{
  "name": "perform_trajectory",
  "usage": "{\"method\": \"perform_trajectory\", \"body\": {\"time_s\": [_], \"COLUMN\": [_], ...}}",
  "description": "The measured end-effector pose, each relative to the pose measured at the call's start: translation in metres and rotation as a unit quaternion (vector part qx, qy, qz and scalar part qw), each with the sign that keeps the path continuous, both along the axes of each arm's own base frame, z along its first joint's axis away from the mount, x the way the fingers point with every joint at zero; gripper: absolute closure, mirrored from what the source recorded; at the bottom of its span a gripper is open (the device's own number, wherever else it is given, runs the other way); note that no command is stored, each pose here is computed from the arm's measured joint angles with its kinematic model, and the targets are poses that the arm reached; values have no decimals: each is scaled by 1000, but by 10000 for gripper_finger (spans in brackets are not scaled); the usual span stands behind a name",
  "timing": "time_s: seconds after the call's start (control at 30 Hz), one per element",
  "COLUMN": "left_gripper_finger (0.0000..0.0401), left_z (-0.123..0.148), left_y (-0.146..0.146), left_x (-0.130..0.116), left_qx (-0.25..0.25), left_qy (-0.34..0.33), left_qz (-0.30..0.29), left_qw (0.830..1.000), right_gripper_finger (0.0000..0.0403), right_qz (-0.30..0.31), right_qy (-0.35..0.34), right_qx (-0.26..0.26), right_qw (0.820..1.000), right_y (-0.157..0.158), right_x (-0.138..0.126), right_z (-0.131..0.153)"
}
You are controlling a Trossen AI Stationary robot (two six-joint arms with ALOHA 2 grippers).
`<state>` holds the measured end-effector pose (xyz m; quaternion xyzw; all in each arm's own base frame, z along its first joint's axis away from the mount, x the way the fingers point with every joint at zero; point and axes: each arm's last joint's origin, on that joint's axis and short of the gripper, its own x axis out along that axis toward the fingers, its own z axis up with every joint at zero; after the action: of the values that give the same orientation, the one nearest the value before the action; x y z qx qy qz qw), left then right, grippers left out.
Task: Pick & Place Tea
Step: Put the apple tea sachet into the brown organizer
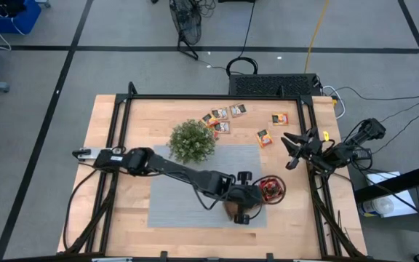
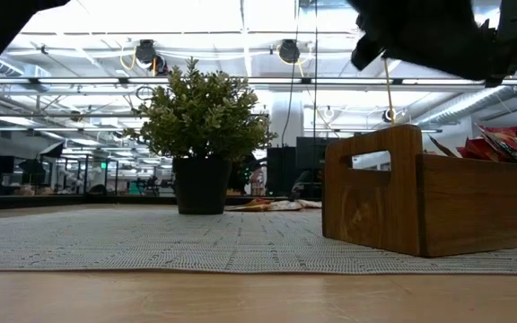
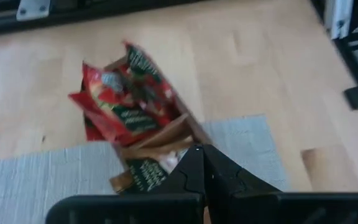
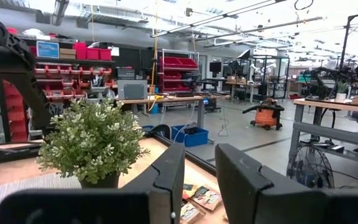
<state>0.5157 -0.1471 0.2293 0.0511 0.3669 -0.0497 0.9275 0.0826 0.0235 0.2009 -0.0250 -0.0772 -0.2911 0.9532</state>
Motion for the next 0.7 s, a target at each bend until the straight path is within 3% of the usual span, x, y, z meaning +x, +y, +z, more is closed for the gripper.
{"method": "perform_trajectory", "body": {"time_s": [0.13,0.33,0.5,0.7], "left_gripper_finger": [400,400,401,401], "left_z": [-3,-40,-38,-52], "left_y": [1,-1,-1,4], "left_x": [-2,6,10,13], "left_qx": [-1,-12,-15,-27], "left_qy": [18,58,33,53], "left_qz": [-3,-16,-25,-24], "left_qw": [1000,998,999,998], "right_gripper_finger": [326,323,325,323], "right_qz": [0,0,0,0], "right_qy": [0,1,3,0], "right_qx": [0,-1,-2,0], "right_qw": [1000,1000,1000,1000], "right_y": [0,0,0,0], "right_x": [0,0,0,0], "right_z": [0,0,0,0]}}
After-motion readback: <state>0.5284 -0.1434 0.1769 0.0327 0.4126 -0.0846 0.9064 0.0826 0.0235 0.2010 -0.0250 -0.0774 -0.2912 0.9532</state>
